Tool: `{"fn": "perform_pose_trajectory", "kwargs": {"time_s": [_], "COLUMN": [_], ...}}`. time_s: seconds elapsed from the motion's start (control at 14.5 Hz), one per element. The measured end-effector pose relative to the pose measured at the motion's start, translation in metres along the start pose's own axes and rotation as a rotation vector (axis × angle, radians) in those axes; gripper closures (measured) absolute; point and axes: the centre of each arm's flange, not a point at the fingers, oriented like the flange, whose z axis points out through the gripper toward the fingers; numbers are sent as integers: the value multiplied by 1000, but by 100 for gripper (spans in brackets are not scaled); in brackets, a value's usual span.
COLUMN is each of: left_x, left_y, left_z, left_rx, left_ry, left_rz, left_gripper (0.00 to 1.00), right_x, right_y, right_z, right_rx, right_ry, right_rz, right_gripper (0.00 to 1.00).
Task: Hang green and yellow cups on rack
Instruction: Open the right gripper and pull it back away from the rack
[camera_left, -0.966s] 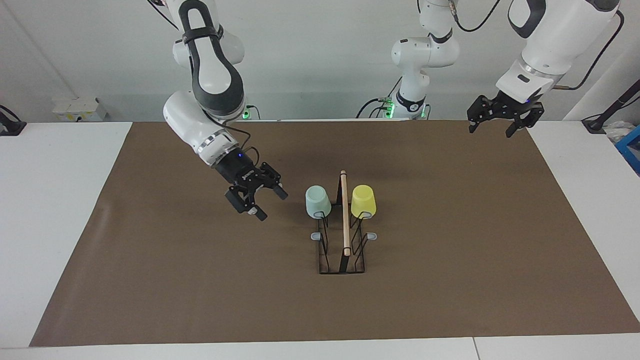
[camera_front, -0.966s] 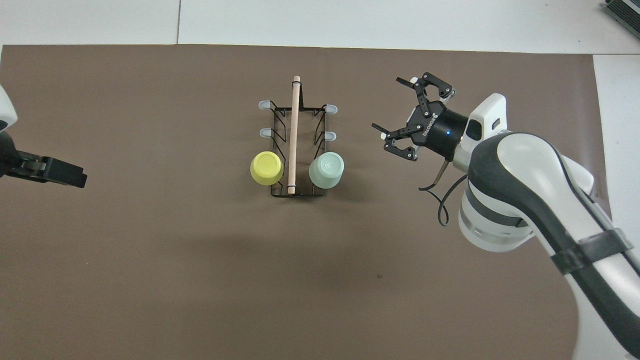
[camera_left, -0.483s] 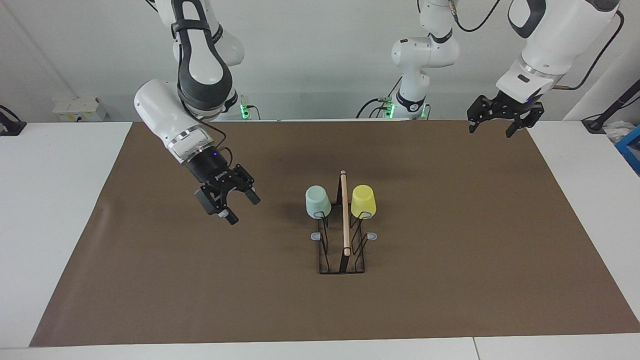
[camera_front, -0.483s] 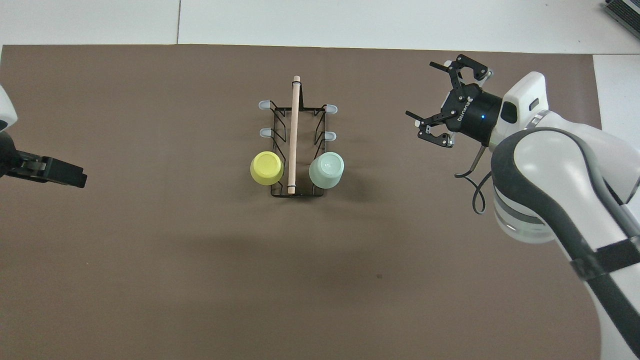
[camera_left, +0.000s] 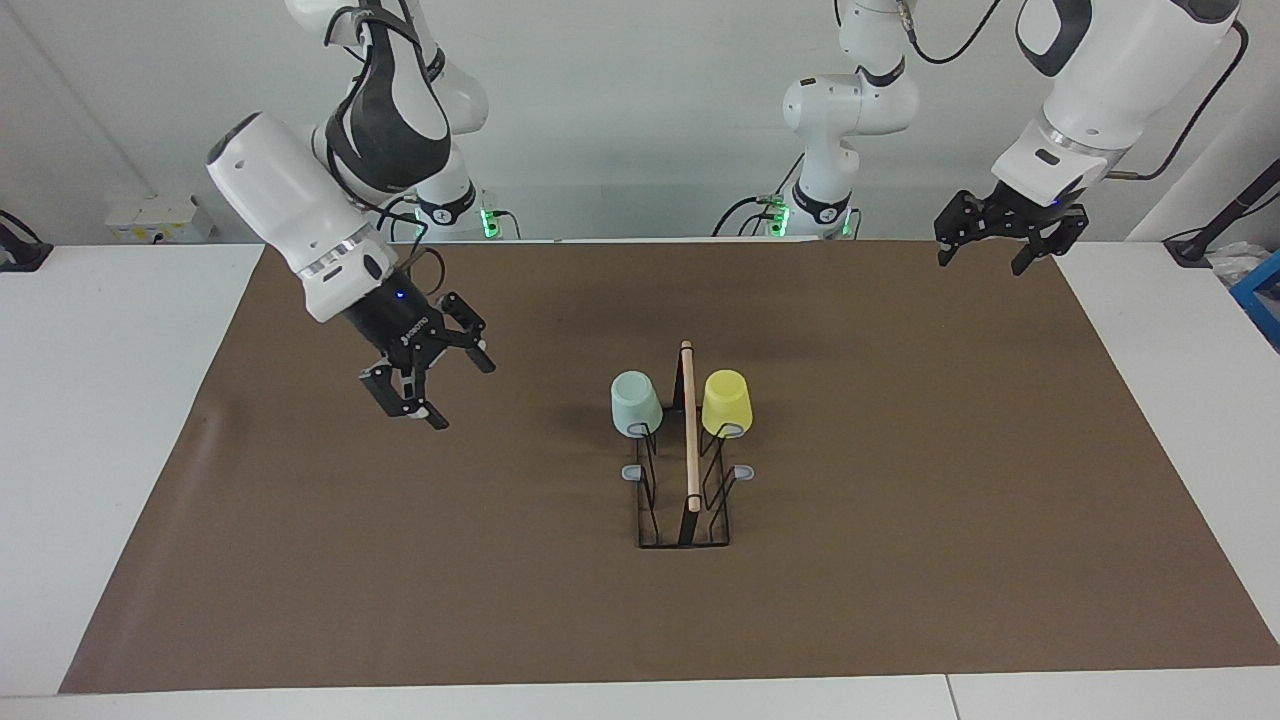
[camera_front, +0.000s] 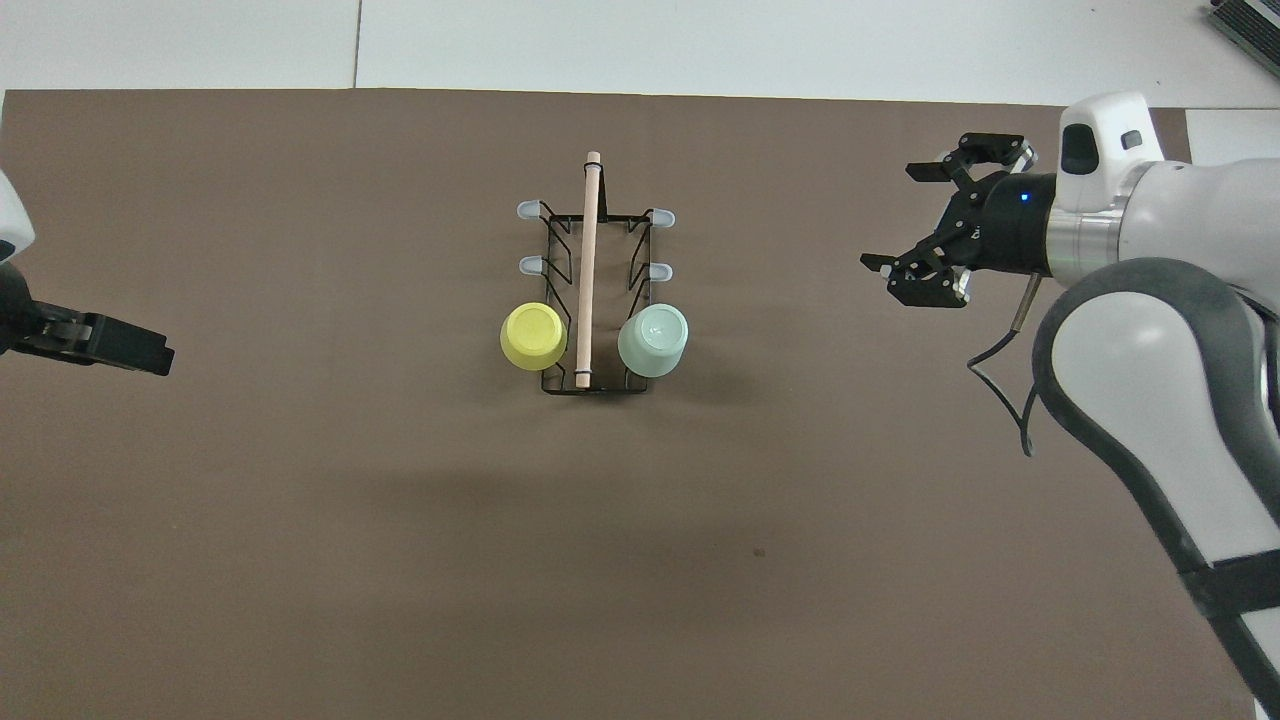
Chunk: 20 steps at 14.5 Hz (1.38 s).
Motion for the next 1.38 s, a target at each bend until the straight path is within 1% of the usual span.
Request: {"fn": "perform_pose_trajectory", "kwargs": {"time_s": [0.14,0.28,0.41,0.55,0.76,1.03,1.17,1.38], "left_x": [0,0,0,0,0,0,0,0], "left_y": [0,0,0,0,0,0,0,0], "left_z": [0,0,0,0,0,0,0,0], "left_rx": [0,0,0,0,0,0,0,0], "left_ry": [0,0,0,0,0,0,0,0], "left_rz": [0,0,0,0,0,0,0,0], "left_gripper": [0,0,0,0,0,0,0,0], "right_x": [-10,-26,-37,-43,-56,-74,-80,-86], "right_y": [0,1,-2,-9,-12,-14,-17,-20], "right_z": [-4,-8,-18,-30,-57,-83,-94,-109], "right_rx": [35,62,77,87,52,15,3,-53], "right_ry": [-78,-176,-262,-331,-409,-478,-511,-574], "right_rz": [69,138,244,357,532,712,771,778], "right_gripper": [0,0,0,0,0,0,0,0]}}
